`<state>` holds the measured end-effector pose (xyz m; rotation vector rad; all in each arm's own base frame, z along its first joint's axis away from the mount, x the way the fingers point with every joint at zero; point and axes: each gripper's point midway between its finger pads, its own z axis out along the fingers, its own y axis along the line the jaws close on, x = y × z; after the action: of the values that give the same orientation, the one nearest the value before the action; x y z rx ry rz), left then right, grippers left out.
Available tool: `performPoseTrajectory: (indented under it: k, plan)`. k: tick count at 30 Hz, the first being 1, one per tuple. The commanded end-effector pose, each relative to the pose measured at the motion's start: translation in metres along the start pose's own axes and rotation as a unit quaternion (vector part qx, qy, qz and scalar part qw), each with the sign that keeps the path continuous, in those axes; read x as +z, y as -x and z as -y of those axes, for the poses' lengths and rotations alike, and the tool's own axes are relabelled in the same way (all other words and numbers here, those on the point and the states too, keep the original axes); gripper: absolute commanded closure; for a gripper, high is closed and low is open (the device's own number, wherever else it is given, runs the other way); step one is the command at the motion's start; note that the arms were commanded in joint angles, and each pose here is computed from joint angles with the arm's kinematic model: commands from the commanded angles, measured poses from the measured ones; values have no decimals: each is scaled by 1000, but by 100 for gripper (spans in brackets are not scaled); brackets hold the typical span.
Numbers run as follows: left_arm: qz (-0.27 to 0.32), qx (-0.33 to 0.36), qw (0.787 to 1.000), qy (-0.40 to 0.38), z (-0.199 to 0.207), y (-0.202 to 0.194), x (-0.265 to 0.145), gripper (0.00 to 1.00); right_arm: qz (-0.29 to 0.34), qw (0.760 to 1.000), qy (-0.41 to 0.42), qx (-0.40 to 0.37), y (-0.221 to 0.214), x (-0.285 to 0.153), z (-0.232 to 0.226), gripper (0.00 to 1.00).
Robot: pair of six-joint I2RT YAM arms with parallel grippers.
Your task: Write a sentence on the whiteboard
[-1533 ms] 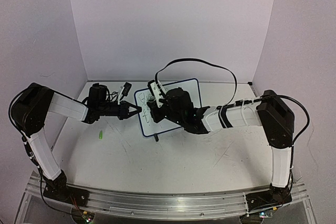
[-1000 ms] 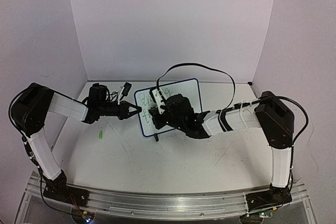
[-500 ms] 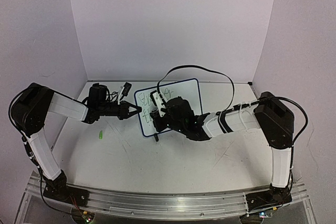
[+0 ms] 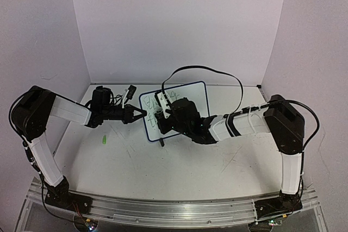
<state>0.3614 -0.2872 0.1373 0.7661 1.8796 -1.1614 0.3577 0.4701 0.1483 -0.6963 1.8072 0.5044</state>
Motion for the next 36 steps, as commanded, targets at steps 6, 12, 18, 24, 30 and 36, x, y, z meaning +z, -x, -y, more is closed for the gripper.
performPoseTrajectory:
  k: [6,12,18,24,30,36]
  plan:
    - [-4,39,997,63,-24,1,-3,100,41,998,-55,2,30,0,23,100]
    - [-4,39,997,63,-24,1,-2,100,39,997,-66,3,29,-5,29,100]
    - [-4,39,997,63,-24,2,-3,100,33,997,-65,4,23,-8,30,100]
    - [-4,38,997,63,-25,1,-3,100,20,998,-56,10,12,-10,28,100]
    - [-4,38,997,62,-25,2,-2,100,6,999,-48,17,0,-10,26,100]
    - [-6,37,997,62,-25,1,-1,100,-1,999,-43,24,-7,-11,24,100]
